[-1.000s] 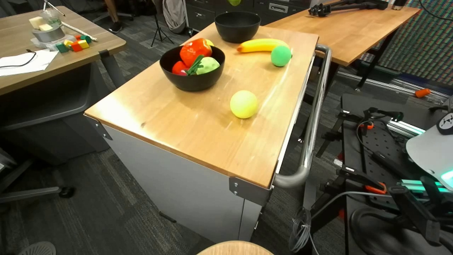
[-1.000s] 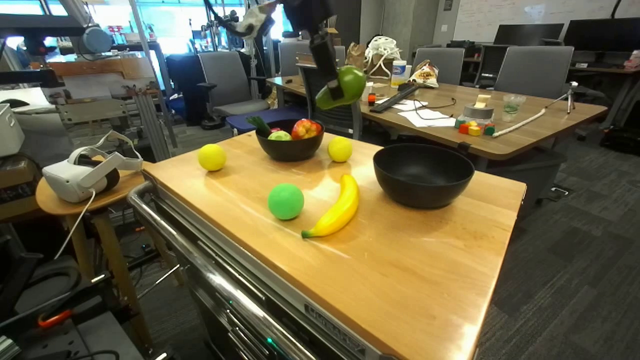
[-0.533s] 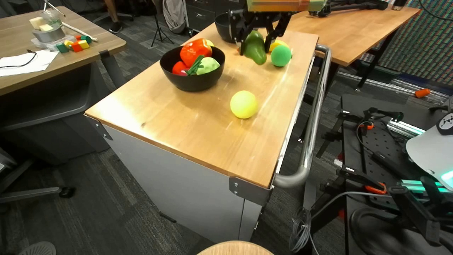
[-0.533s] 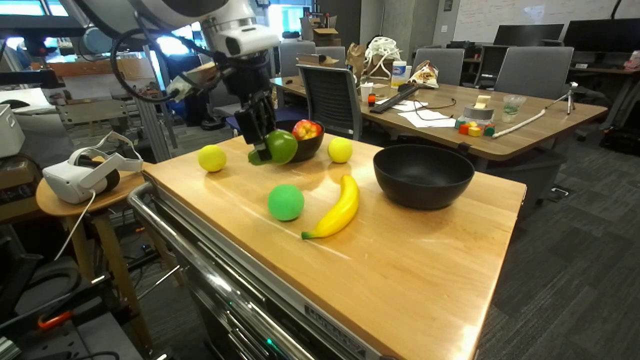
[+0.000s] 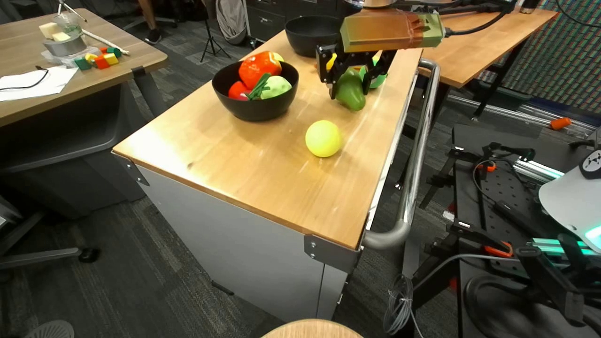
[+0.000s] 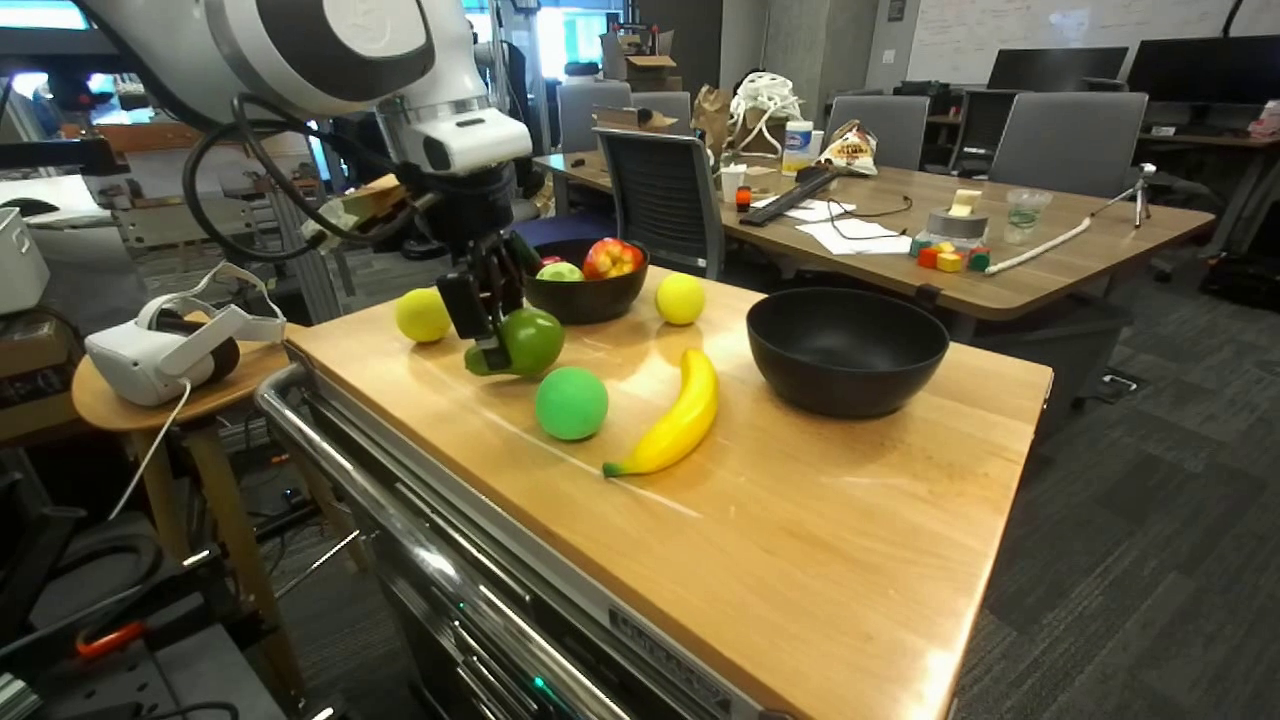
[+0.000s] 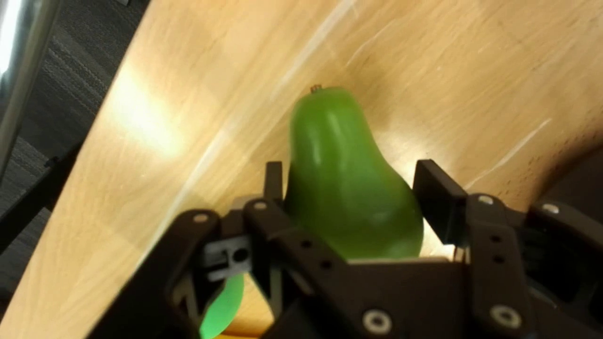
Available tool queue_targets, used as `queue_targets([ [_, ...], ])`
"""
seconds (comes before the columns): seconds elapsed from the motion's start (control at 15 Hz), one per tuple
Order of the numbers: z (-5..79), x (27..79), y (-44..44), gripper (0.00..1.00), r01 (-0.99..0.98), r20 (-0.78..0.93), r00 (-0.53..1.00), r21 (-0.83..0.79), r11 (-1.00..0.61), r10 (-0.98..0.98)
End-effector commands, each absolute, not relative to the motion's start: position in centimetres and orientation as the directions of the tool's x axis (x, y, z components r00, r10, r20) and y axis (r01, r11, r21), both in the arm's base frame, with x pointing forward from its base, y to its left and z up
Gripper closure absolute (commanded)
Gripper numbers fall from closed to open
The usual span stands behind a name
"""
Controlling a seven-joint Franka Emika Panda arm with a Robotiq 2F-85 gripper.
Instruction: Take one fruit from the left bowl and put it on the table then remove all the fruits from the right and left bowl and put them on the table respectively
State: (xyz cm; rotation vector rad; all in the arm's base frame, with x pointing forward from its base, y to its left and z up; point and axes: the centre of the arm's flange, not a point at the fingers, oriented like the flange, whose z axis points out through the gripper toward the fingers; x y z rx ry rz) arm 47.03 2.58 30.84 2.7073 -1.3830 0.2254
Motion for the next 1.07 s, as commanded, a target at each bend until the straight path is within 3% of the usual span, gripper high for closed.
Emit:
queue_targets([
  [0.0,32.0,47.3,2.5,0.06,-0.812,0.171,0.573,-0.009,-0.583,-0.801],
  [0.13,34.1,47.7,2.7,0.00,-0.802,0.202,0.582,-0.016,-0.597,-0.788],
  [0.53,43.7,52.7,2.7,0.00,-0.686,0.374,0.637,-0.124,-0.717,-0.674],
  [1.0,42.7,61.4,1.9,0.00,-0.655,0.286,0.683,-0.169,-0.737,-0.672],
])
